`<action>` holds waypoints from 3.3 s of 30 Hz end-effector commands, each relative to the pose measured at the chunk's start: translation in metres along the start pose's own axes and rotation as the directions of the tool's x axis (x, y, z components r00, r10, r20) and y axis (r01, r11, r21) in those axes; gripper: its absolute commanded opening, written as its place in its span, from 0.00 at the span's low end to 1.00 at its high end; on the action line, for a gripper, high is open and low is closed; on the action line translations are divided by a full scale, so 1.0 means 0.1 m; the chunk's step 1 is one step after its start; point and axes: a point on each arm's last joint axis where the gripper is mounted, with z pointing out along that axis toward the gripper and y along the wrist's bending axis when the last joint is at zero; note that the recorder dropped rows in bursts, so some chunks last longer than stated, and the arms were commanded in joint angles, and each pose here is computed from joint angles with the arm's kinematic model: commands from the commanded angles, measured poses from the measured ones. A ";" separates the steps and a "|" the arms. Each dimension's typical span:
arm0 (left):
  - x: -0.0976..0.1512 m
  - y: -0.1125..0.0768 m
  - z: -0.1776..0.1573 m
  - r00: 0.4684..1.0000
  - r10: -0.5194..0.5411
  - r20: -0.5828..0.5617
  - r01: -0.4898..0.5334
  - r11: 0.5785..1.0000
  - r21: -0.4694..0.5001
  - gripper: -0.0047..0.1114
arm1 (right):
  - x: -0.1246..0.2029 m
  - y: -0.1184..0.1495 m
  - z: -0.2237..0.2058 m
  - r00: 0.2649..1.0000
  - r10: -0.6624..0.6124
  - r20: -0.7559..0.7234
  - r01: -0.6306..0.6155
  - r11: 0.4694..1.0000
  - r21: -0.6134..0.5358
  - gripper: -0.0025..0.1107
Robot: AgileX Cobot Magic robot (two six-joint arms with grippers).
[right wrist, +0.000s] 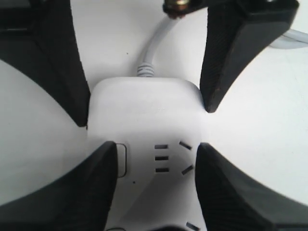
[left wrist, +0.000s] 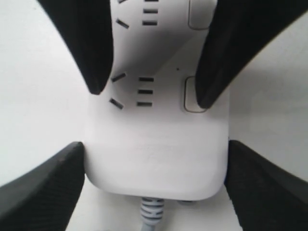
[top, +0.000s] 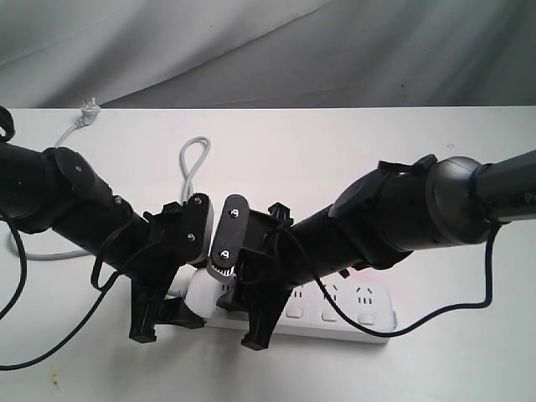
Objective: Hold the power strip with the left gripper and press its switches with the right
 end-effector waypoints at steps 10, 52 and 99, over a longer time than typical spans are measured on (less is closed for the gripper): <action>-0.01 0.00 0.02 1.000 0.008 0.001 -0.008 1.000 0.006 0.61 | 0.15 0.03 0.05 0.996 -0.062 -0.060 0.063 0.998 0.009 0.44; -0.01 0.00 0.02 1.000 0.008 0.001 -0.008 1.000 0.006 0.61 | -0.01 0.00 -0.06 0.994 -0.105 -0.021 0.106 0.990 0.092 0.44; -0.01 0.00 0.02 1.000 0.008 0.000 -0.008 1.000 0.003 0.61 | 0.18 0.06 -0.23 0.998 -0.050 -0.036 0.053 0.996 0.075 0.44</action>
